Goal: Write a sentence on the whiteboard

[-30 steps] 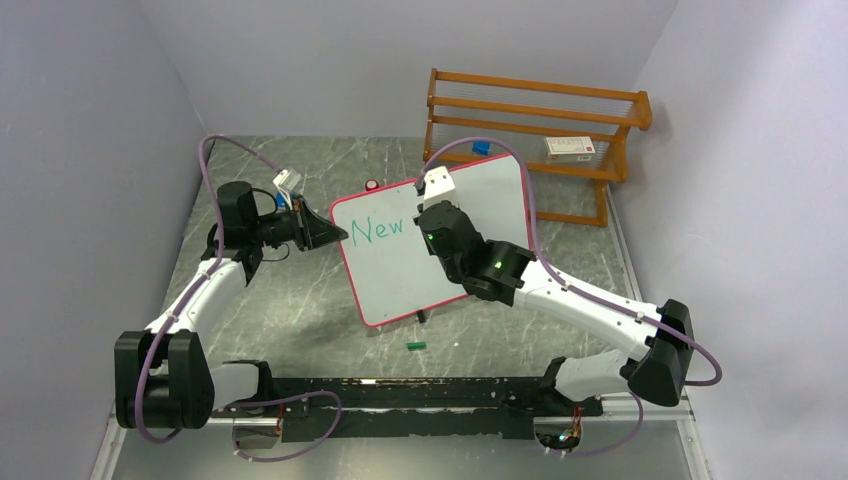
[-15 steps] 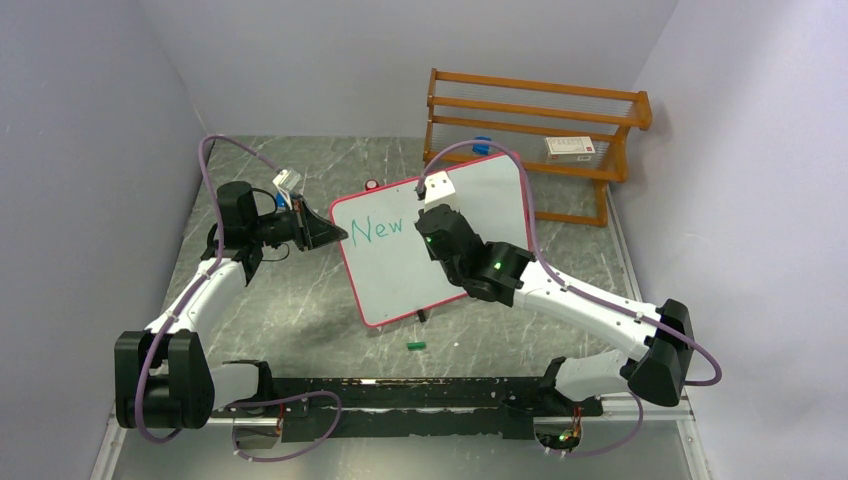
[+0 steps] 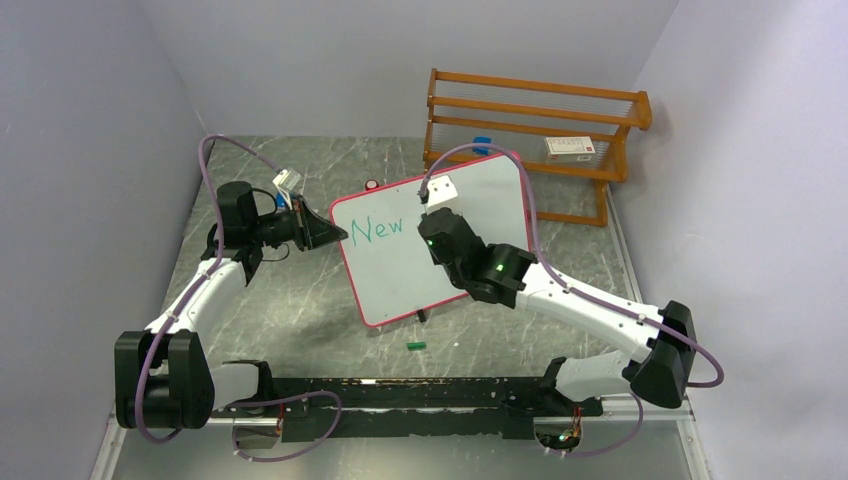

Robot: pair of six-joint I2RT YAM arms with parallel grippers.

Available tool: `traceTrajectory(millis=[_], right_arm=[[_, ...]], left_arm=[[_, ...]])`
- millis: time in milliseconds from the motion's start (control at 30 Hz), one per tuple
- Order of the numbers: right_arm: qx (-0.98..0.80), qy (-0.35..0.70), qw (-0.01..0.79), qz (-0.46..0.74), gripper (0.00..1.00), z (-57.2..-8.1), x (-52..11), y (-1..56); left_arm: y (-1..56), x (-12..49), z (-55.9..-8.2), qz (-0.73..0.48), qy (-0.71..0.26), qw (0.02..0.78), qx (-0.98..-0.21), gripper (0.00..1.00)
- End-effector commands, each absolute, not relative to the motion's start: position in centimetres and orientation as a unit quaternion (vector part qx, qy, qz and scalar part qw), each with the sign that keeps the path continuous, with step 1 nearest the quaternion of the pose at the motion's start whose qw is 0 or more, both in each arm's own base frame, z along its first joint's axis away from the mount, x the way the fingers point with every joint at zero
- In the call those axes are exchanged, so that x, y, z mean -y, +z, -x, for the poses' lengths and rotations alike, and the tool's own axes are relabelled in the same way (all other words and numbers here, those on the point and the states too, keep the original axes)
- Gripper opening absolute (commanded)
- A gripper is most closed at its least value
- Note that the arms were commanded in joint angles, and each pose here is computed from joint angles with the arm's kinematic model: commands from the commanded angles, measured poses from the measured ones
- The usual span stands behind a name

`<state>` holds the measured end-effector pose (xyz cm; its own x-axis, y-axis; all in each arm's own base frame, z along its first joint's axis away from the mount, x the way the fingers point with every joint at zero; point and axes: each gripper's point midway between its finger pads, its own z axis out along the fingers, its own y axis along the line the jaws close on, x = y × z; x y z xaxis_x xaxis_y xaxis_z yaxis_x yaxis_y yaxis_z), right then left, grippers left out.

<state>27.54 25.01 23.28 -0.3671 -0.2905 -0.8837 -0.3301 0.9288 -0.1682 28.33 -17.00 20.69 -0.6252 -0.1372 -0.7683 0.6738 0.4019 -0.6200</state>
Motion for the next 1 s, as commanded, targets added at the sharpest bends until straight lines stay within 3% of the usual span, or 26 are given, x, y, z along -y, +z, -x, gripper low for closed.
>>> traceTrajectory(millis=[0,967], right_arm=[[-0.830,0.016,0.528,0.179,0.00,-27.3,-24.2,23.1],[-0.814,0.024,0.557,0.161,0.00,-27.8,-24.1,25.4]], left_arm=[[20.5,16.3,-29.1,-0.180,-0.502,0.411,-0.739,0.05],[20.5,16.3,-29.1,-0.180,-0.501,0.411,-0.740,0.05]])
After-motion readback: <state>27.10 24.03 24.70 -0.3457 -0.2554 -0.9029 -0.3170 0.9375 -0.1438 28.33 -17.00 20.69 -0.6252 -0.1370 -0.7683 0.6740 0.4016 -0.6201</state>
